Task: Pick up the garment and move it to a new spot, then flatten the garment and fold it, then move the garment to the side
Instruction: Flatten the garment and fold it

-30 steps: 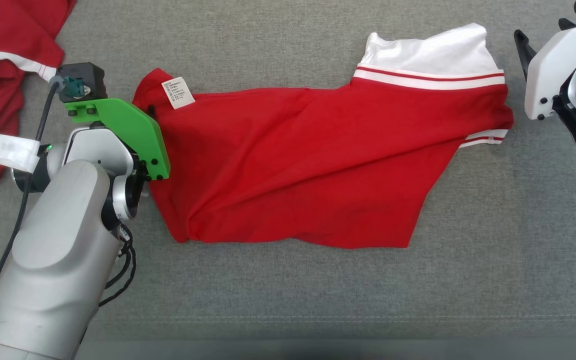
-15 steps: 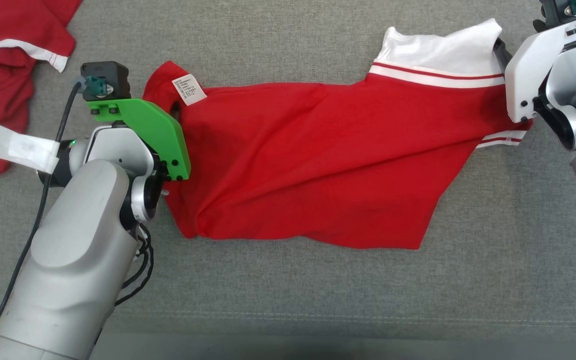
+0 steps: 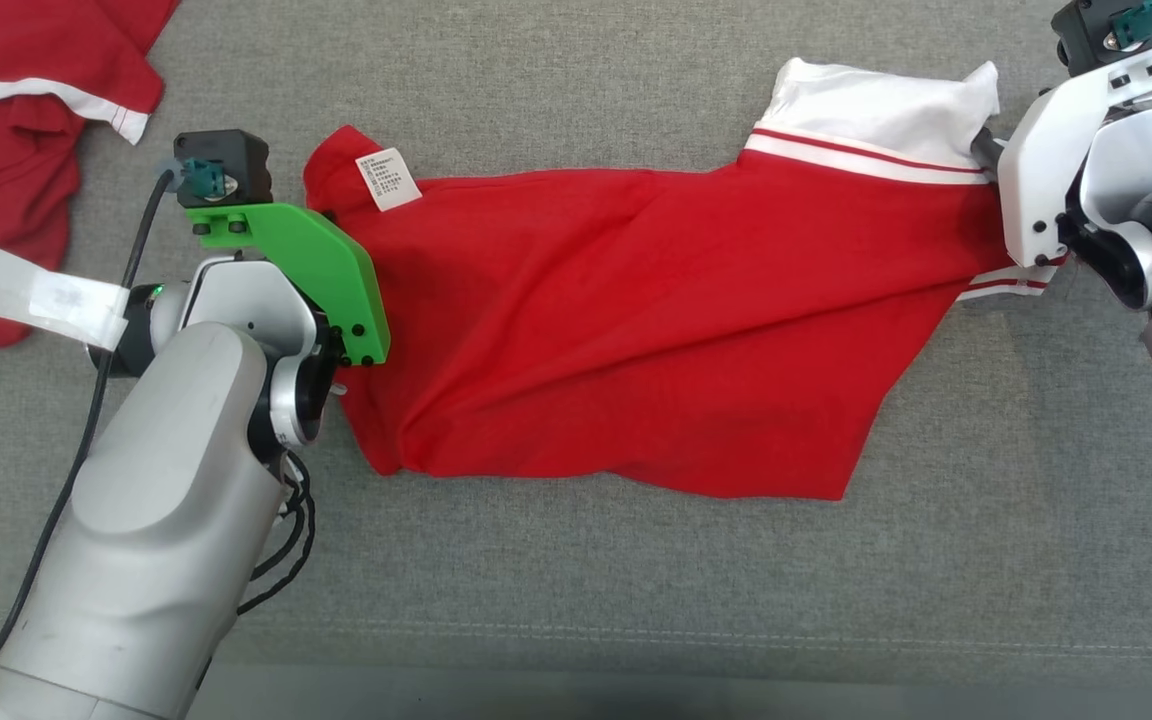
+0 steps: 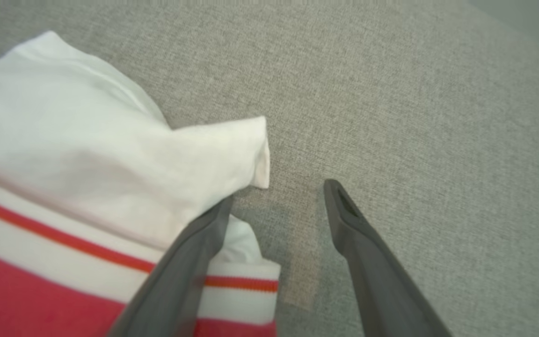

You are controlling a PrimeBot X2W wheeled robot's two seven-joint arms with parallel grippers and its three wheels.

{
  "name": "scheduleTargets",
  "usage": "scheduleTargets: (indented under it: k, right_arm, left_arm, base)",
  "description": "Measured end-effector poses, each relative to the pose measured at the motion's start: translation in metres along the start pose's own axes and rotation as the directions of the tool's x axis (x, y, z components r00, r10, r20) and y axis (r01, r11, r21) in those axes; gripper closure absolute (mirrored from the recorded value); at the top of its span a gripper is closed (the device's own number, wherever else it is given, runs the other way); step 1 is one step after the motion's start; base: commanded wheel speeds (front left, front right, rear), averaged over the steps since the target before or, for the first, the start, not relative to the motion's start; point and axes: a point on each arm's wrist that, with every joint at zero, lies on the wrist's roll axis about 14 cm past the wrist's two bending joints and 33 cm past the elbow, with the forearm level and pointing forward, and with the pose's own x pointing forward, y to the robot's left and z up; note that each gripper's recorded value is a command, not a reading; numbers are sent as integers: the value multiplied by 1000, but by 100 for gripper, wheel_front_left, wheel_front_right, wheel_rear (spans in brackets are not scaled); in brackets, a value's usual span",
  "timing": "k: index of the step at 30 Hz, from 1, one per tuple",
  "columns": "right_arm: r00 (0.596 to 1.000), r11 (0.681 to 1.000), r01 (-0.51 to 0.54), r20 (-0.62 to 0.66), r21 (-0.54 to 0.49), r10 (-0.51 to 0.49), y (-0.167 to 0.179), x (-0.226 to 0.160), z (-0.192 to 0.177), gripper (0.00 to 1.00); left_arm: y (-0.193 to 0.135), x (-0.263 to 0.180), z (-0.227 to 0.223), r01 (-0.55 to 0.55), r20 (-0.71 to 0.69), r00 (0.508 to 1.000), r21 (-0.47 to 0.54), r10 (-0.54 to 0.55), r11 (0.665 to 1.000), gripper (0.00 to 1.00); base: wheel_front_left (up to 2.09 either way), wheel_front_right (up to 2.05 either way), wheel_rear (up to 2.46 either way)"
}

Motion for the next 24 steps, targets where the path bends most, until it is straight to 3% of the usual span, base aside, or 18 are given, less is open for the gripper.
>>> scheduleTargets:
  k: [24]
  right_arm:
    - [999,998,-45,27,49,44,6,19,11,0]
  left_arm:
    - [0,2,-2,18,21,1000,-29,-17,999,100]
  base:
    - [0,0,0]
